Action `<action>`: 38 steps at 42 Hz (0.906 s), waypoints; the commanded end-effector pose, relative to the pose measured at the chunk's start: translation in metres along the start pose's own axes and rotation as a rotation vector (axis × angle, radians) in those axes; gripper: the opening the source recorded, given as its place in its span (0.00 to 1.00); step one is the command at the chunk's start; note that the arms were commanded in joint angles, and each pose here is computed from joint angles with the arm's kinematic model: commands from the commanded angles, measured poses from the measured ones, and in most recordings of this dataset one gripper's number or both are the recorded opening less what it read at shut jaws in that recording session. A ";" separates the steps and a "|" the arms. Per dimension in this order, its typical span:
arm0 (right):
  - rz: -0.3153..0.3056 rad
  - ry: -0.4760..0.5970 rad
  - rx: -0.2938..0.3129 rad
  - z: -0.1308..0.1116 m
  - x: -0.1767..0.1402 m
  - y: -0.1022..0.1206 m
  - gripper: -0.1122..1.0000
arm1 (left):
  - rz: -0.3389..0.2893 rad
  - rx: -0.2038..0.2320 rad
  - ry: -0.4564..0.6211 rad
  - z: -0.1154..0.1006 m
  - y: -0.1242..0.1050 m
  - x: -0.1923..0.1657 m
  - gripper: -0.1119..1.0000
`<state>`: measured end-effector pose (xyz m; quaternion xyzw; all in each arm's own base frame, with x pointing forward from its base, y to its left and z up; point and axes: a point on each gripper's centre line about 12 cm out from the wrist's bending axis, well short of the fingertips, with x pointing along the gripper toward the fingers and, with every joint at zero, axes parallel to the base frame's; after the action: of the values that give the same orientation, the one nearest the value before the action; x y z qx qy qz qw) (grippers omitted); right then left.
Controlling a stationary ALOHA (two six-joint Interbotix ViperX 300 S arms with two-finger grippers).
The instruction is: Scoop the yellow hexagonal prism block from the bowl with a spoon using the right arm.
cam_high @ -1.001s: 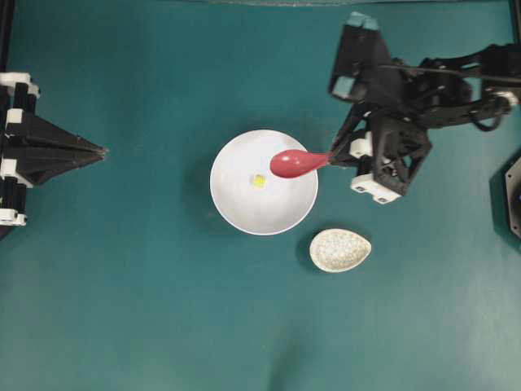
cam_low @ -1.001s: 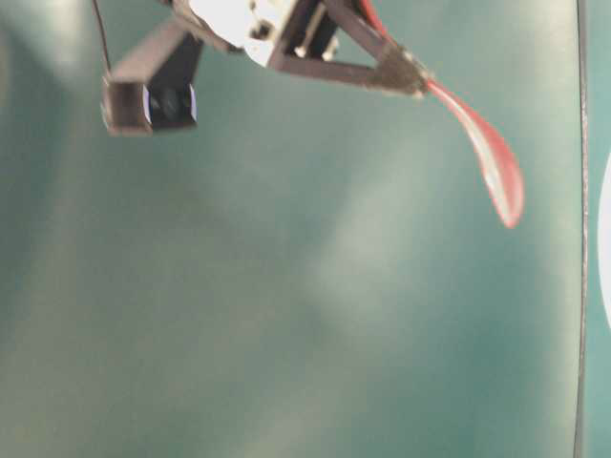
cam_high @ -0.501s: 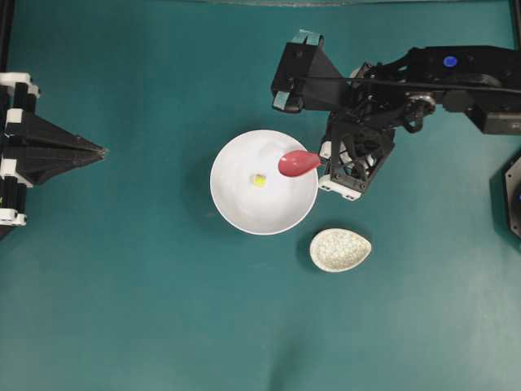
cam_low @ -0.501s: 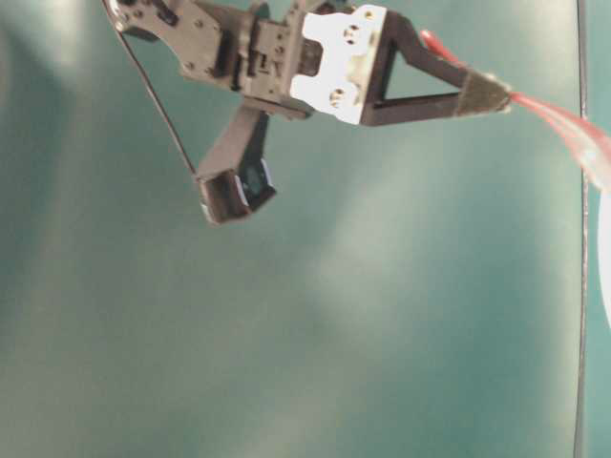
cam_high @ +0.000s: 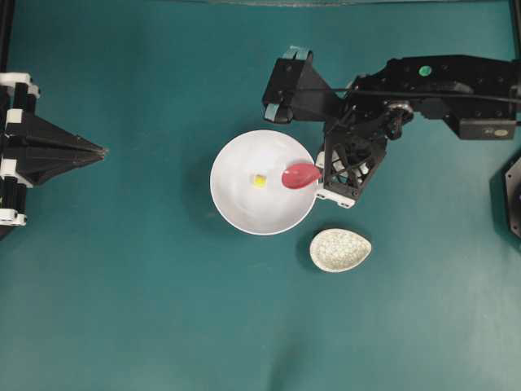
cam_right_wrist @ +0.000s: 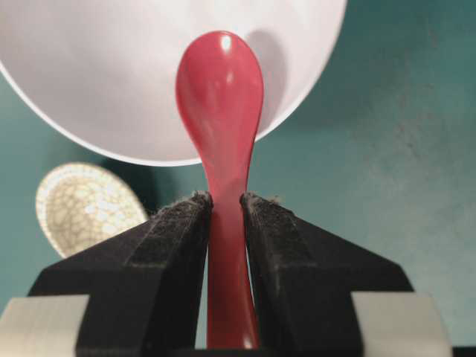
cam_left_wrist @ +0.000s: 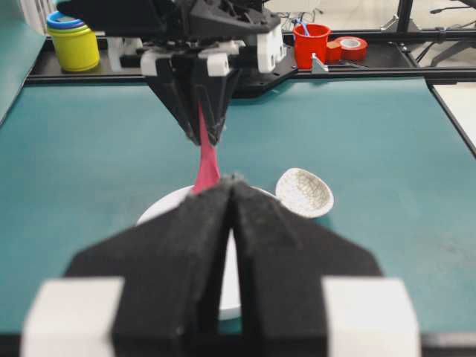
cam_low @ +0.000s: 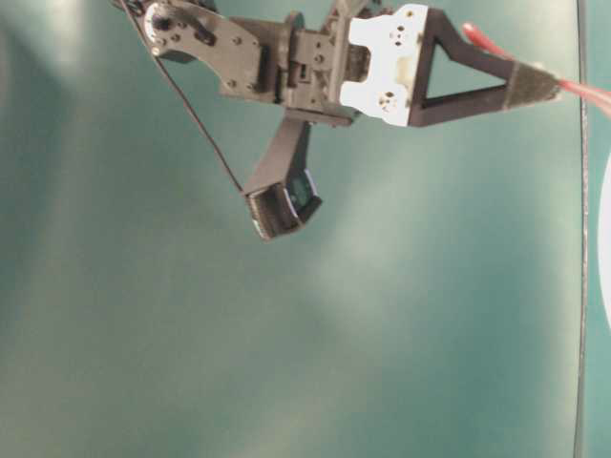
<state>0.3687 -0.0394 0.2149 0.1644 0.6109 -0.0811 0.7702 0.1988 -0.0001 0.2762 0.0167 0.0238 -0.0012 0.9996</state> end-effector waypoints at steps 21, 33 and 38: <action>0.011 -0.015 0.000 0.011 0.007 0.005 0.31 | 0.001 0.001 -0.017 0.006 0.000 0.001 0.10; 0.015 -0.039 -0.008 0.019 0.019 0.009 0.31 | 0.001 0.001 -0.015 0.006 0.000 0.001 0.10; 0.022 -0.070 -0.015 0.026 0.020 0.012 0.31 | 0.002 0.003 -0.018 0.007 0.000 0.001 0.10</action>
<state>0.3927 -0.0361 0.1871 0.1638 0.6067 -0.0779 0.7739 0.1984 0.0002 0.2768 0.0167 0.0223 -0.0004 0.9996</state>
